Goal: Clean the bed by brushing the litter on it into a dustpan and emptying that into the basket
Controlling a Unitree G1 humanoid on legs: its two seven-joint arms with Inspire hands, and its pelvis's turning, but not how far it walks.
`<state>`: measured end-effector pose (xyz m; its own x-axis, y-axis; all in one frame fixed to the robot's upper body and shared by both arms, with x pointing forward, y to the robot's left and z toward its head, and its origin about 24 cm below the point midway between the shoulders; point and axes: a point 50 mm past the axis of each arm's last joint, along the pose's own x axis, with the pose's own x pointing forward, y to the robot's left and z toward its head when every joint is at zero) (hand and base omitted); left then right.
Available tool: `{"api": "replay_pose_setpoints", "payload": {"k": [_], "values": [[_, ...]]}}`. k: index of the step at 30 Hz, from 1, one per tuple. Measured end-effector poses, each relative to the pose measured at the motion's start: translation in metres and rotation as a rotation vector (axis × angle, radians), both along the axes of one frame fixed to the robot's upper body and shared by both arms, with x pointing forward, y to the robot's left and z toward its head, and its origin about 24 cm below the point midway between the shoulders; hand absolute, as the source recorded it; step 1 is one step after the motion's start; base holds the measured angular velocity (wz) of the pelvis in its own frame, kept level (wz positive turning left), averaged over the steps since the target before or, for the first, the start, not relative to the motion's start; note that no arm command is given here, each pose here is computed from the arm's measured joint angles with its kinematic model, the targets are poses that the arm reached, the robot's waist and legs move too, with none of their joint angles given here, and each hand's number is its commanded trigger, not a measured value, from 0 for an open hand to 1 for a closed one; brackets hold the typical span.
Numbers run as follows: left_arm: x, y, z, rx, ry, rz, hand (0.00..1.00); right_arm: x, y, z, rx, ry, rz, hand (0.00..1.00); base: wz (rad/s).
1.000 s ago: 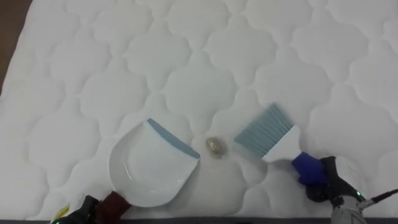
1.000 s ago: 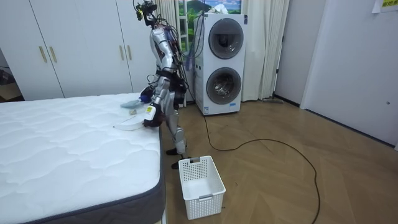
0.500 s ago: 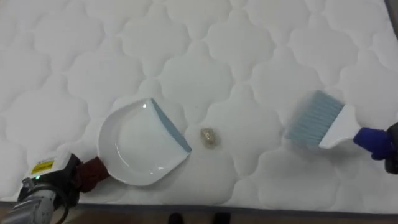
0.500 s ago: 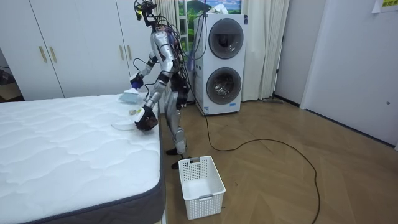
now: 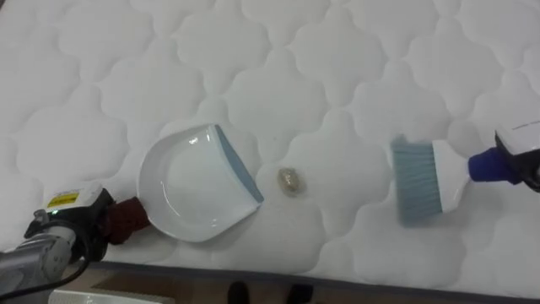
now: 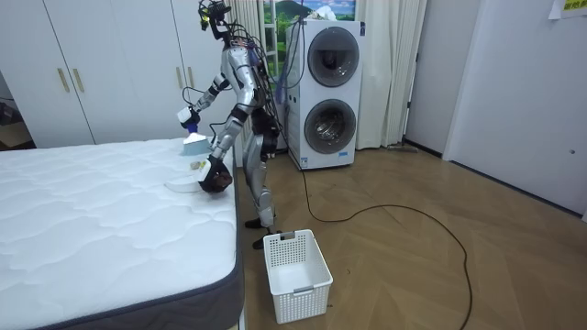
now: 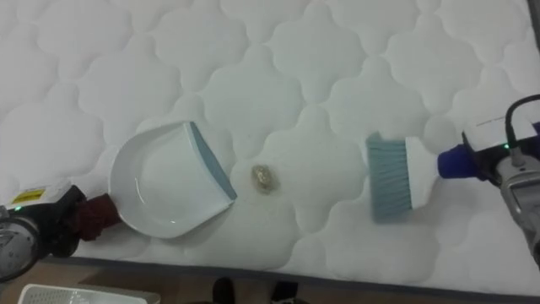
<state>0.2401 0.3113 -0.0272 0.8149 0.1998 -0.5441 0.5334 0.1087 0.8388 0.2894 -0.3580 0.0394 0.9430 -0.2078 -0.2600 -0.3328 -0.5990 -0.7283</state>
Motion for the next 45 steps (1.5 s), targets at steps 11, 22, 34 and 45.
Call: {"api": "replay_pose_setpoints", "payload": {"k": [11,22,34,45], "values": [[0.004,-0.003,0.002,-0.022,0.000,-0.023,1.00,0.003,0.003,0.002,-0.126,0.064,0.061,1.00,0.00],[0.007,-0.006,0.003,-0.032,-0.009,-0.033,1.00,0.000,0.002,0.000,-0.154,0.015,0.090,1.00,0.01],[-0.005,-0.008,-0.008,-0.029,0.021,0.001,1.00,0.009,0.029,-0.001,-0.041,-0.122,0.121,1.00,-0.03],[-0.017,-0.027,-0.023,-0.080,0.084,-0.030,1.00,-0.005,0.133,-0.046,0.375,-0.110,0.331,1.00,0.00]]}}
